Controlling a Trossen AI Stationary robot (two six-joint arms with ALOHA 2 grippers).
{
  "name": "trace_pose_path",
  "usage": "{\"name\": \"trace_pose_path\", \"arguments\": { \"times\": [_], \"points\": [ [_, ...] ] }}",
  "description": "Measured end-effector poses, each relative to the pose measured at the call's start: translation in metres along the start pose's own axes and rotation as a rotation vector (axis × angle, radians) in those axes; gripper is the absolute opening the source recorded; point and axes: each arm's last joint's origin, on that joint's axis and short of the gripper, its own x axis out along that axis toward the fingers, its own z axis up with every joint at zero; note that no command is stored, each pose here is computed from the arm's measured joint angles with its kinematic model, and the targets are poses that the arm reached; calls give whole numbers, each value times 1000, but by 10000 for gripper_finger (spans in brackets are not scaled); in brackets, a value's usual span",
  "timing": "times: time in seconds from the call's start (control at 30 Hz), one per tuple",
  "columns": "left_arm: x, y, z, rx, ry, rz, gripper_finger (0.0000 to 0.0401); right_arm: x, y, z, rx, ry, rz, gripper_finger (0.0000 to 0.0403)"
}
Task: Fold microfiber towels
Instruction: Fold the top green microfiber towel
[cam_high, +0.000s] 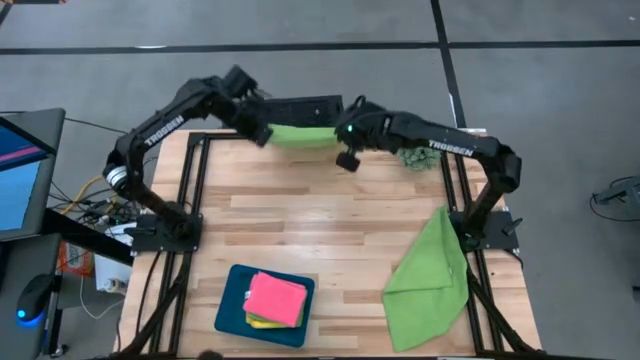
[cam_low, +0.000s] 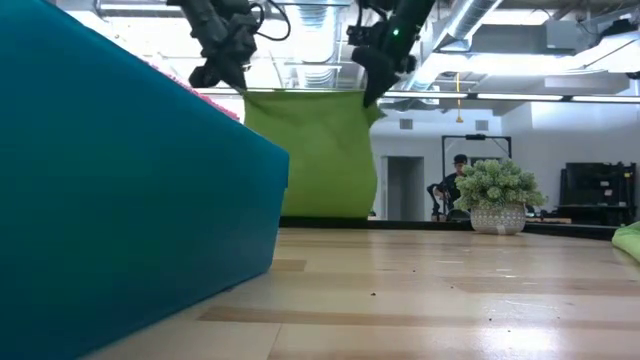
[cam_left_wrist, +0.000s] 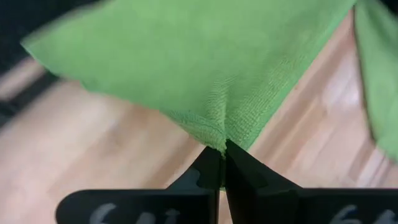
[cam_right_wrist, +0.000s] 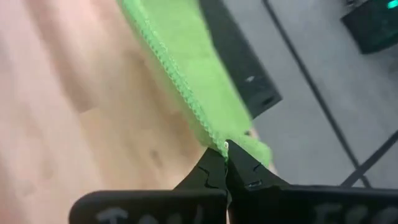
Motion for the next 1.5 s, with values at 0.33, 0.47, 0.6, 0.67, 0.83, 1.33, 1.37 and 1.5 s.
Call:
{"name": "trace_pose_path", "arguments": {
  "times": [0.33,0.47,0.6,0.67,0.83,1.33,1.37,1.5],
  "points": [
    [30,-30,-90,-19,92,-57,0,-39,82,-11,-60,53,164,6],
    [49,-33,-126,-43,112,-86,0,-52,106,-13,-41,36,204,6],
    [64,-35,-153,-93,116,-135,0,-63,124,-17,-41,29,238,6],
    [70,-36,-163,-121,122,-158,0,-65,134,-22,-36,34,262,6],
    [78,-43,-178,-156,130,-201,0,-62,159,-43,-49,112,334,6],
    [92,-41,-160,-266,27,-191,0,-29,168,-76,9,247,295,6],
    [96,-39,-156,-270,22,-192,0,-23,165,-78,12,258,291,6],
    [111,-32,-141,-271,-20,-202,0,-5,158,-88,25,317,304,6]
  ]
}}
